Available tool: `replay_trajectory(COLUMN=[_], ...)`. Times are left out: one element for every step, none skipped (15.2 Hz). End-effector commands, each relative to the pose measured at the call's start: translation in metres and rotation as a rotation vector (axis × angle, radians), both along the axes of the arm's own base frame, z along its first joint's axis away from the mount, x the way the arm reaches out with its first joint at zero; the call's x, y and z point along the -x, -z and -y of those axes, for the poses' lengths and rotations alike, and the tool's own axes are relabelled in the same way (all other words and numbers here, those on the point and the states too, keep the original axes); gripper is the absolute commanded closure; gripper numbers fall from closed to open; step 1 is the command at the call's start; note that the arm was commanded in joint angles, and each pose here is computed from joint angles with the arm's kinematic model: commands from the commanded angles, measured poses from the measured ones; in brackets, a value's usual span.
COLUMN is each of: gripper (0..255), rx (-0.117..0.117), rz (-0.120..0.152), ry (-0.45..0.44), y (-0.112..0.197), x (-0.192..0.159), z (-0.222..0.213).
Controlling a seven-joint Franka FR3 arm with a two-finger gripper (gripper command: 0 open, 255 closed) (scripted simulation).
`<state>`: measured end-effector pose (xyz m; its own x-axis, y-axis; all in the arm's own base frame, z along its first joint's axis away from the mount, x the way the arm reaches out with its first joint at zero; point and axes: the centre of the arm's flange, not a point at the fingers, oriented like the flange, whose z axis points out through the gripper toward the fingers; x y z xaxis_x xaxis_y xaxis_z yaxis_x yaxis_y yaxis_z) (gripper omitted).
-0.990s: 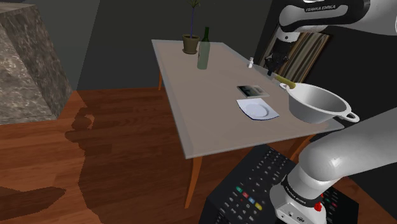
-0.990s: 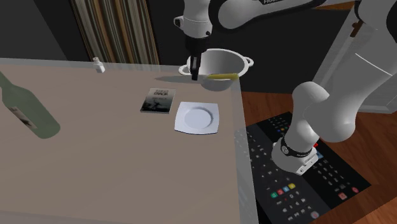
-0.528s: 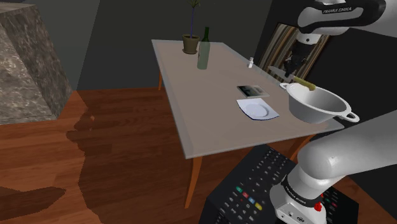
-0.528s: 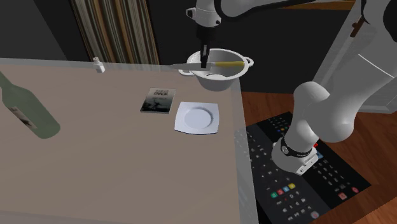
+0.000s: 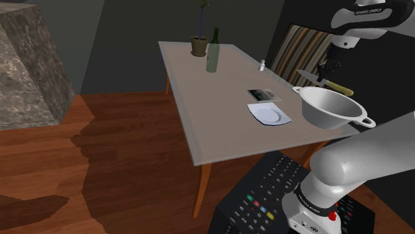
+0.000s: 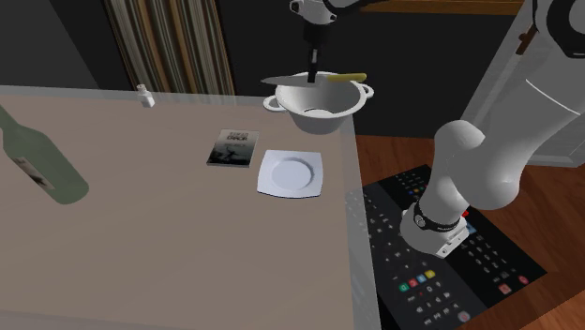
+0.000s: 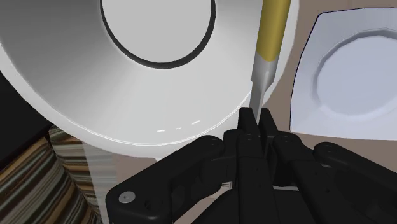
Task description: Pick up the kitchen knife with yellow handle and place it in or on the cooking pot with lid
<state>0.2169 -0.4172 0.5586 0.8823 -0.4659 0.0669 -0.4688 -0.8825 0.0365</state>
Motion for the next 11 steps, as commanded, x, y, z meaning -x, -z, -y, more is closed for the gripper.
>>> replay_trajectory(gripper=[255,255,255,255,255,255,255,255,255,255,255], rx=[0.000,0.000,0.000,0.000,0.000,0.000,0.000,0.000,0.000,0.000,0.000], rz=[0.000,0.000,0.000,0.000,0.000,0.000,0.000,0.000,0.000,0.000,0.000], ry=[-0.001,-0.001,-0.001,-0.001,-0.001,-0.001,-0.001,-0.001,-0.001,-0.001,-0.001], y=[-0.003,-0.003,-0.004,-0.004,-0.005,-0.005,-0.006,-0.006,-0.007,-0.001,0.004], x=[0.019,0.028,0.037,0.047,0.056,0.065,0.074,0.083,0.088,0.088,0.088], z=[0.021,0.030,0.040,0.049,0.059,0.069,0.078,0.088,0.093,0.093,0.093])
